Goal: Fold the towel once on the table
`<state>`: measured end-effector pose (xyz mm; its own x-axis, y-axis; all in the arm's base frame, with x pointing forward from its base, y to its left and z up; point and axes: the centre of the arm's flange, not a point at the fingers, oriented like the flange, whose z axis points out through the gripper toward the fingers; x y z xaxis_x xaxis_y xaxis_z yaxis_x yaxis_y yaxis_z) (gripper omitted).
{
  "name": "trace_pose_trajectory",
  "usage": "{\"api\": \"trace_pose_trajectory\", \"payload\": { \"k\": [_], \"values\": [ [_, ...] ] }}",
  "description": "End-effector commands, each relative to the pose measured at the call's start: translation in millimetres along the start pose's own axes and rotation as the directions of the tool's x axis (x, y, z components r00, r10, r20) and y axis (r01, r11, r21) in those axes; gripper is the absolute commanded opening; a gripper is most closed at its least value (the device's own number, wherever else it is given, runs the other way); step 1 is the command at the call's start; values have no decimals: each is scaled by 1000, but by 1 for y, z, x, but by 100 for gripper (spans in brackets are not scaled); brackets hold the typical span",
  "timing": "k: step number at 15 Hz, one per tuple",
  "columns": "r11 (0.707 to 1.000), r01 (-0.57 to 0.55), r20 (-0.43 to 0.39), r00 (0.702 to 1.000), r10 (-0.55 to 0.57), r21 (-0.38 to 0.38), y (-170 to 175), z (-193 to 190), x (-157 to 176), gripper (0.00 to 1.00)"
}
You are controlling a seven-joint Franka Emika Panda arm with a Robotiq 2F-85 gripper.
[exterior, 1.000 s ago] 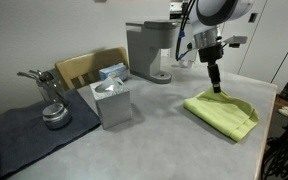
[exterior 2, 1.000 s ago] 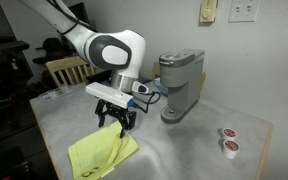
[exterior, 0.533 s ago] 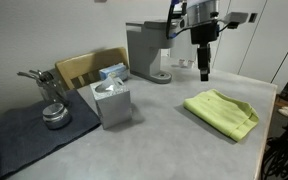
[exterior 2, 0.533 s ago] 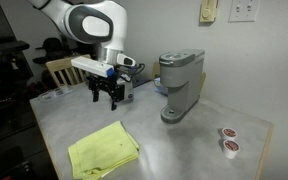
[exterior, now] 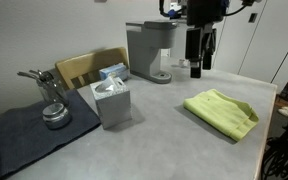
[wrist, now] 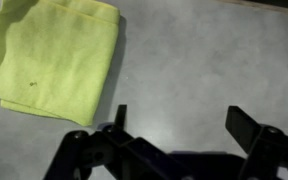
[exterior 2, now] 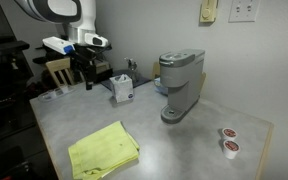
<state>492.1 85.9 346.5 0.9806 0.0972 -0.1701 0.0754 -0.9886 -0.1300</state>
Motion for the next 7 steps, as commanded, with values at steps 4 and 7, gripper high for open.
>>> {"api": "trace_pose_trajectory", "payload": {
  "k": [4, 7],
  "values": [
    [989, -145, -28, 989, 146, 32, -30, -7, -3, 100],
    [987, -159, -29, 987, 160, 34, -30, -8, -3, 100]
  ]
}}
